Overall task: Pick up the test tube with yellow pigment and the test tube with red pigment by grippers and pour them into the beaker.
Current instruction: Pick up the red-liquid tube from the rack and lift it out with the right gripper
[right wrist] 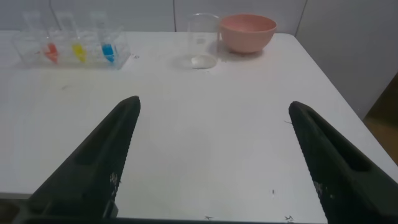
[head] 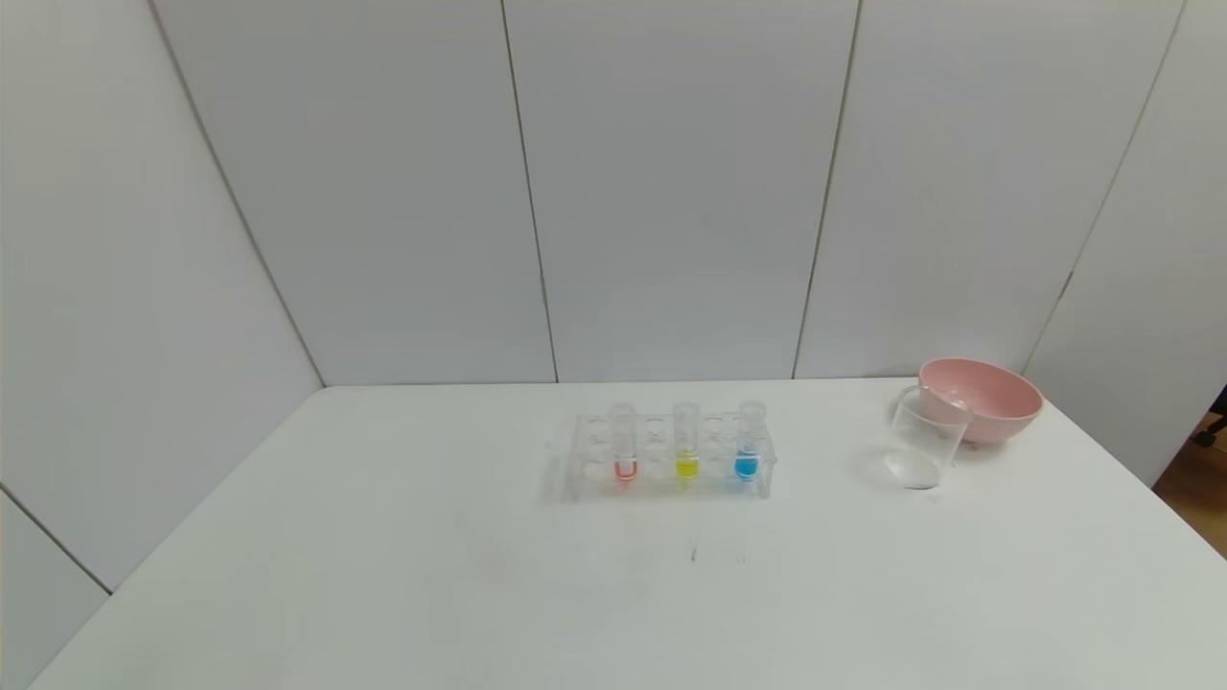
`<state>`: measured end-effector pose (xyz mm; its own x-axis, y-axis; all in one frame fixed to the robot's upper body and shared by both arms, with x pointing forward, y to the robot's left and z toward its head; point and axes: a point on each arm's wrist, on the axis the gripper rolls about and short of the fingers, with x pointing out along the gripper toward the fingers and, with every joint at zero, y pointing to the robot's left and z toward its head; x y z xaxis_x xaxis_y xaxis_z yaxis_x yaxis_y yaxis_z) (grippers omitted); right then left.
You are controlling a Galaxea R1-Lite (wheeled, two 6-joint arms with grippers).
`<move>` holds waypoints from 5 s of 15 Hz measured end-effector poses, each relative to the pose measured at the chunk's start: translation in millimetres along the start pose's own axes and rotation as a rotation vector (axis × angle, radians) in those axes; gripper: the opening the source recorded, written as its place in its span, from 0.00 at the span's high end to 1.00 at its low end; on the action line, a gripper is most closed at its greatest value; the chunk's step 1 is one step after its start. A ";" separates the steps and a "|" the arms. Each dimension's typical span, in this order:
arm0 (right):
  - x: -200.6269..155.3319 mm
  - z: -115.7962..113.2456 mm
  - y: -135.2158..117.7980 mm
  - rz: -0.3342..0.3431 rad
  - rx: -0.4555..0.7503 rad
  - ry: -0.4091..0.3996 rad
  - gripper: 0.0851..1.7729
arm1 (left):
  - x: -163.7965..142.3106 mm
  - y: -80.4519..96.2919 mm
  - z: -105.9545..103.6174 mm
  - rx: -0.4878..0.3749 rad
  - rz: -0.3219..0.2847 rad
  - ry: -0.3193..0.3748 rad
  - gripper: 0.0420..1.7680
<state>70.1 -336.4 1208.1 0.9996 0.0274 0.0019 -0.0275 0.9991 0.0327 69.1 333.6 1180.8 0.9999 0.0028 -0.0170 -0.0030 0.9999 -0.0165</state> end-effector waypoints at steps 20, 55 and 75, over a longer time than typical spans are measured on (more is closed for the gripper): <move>186.7 98.2 101.1 0.238 -0.024 0.403 0.04 | 0.0 0.0 0.0 0.000 0.000 0.000 0.03; 350.9 -20.8 367.9 0.131 -0.026 0.380 0.04 | 0.0 0.0 0.0 0.000 0.000 0.000 0.03; 389.4 -29.0 362.5 0.090 -0.030 0.338 0.14 | 0.0 0.0 0.0 0.000 0.000 0.000 0.03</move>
<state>449.4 37.4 1191.7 0.9372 0.1198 -0.3277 -0.1204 0.9926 0.0185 69.1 333.6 1180.8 0.9999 0.0028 -0.0170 -0.0030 0.9999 -0.0165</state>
